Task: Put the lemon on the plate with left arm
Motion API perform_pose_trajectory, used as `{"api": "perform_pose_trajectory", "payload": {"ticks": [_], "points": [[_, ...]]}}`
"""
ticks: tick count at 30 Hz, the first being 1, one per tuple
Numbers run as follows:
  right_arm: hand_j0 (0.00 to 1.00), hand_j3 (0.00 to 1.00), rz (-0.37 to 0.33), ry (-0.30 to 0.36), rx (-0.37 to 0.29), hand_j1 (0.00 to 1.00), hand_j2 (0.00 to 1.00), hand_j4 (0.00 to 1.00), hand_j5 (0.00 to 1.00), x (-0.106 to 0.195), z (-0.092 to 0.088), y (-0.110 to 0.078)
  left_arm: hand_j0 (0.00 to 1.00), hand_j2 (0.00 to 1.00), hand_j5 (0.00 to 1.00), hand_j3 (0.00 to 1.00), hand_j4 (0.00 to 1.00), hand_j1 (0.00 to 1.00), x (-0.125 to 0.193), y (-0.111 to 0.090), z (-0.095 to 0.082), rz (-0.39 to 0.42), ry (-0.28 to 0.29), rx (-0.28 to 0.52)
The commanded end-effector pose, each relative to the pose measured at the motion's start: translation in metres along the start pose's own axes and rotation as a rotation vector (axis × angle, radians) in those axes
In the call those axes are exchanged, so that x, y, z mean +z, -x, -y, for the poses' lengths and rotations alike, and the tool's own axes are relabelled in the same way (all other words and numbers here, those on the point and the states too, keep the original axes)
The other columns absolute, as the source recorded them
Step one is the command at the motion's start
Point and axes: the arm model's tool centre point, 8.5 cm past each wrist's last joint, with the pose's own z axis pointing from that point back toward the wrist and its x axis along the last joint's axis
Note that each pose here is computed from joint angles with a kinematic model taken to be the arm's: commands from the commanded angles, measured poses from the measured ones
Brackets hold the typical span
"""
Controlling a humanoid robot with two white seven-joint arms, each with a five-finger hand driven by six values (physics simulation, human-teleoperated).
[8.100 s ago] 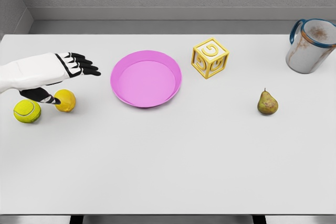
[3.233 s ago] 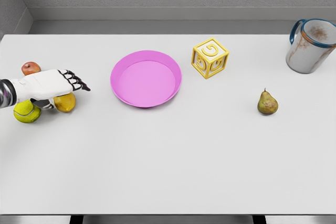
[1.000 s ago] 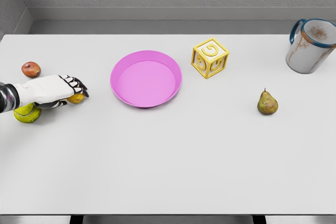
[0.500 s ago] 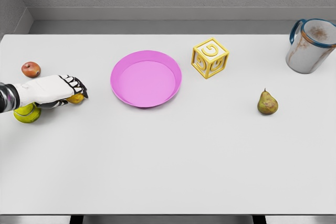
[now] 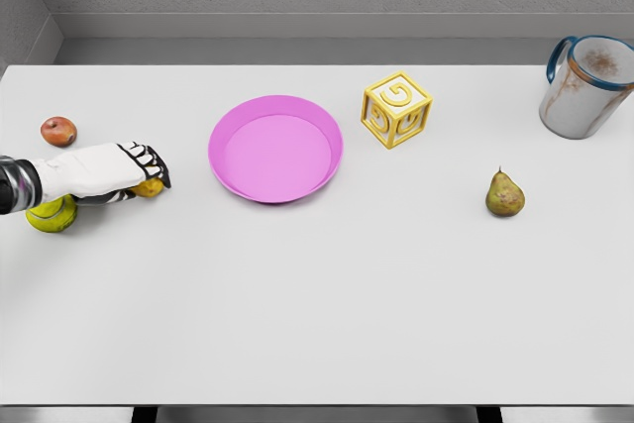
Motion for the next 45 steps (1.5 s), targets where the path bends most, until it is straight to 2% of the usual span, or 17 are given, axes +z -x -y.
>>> {"api": "perform_pose_trajectory", "payload": {"ticks": [1, 11, 26, 34, 45], "points": [[1.0, 1.0, 0.0, 0.0, -0.001, 1.0, 1.0, 1.0, 1.0, 0.0, 0.0, 0.0, 0.43, 0.43, 0.43, 0.43, 0.43, 0.43, 0.0, -0.001, -0.002, 0.007, -0.009, 0.006], [1.0, 1.0, 0.001, 0.0, -0.001, 1.0, 1.0, 1.0, 1.0, 0.0, 0.0, 0.0, 0.43, 0.43, 0.43, 0.43, 0.43, 0.43, -0.006, -0.004, -0.02, 0.036, -0.073, 0.028], [1.0, 1.0, 0.001, 0.0, 0.001, 1.0, 1.0, 1.0, 1.0, 0.0, 0.0, 0.0, 0.43, 0.43, 0.43, 0.43, 0.43, 0.43, -0.019, -0.016, -0.04, 0.074, -0.136, 0.028], [1.0, 1.0, 0.0, 0.0, -0.001, 1.0, 1.0, 1.0, 1.0, 0.0, 0.0, 0.0, 0.43, 0.43, 0.43, 0.43, 0.43, 0.43, -0.017, -0.015, -0.048, 0.079, -0.161, 0.031], [1.0, 1.0, 0.0, 0.0, -0.001, 1.0, 1.0, 1.0, 1.0, 0.0, 0.0, 0.0, 0.43, 0.43, 0.43, 0.43, 0.43, 0.43, -0.025, -0.03, -0.065, 0.118, -0.21, 0.011]]}}
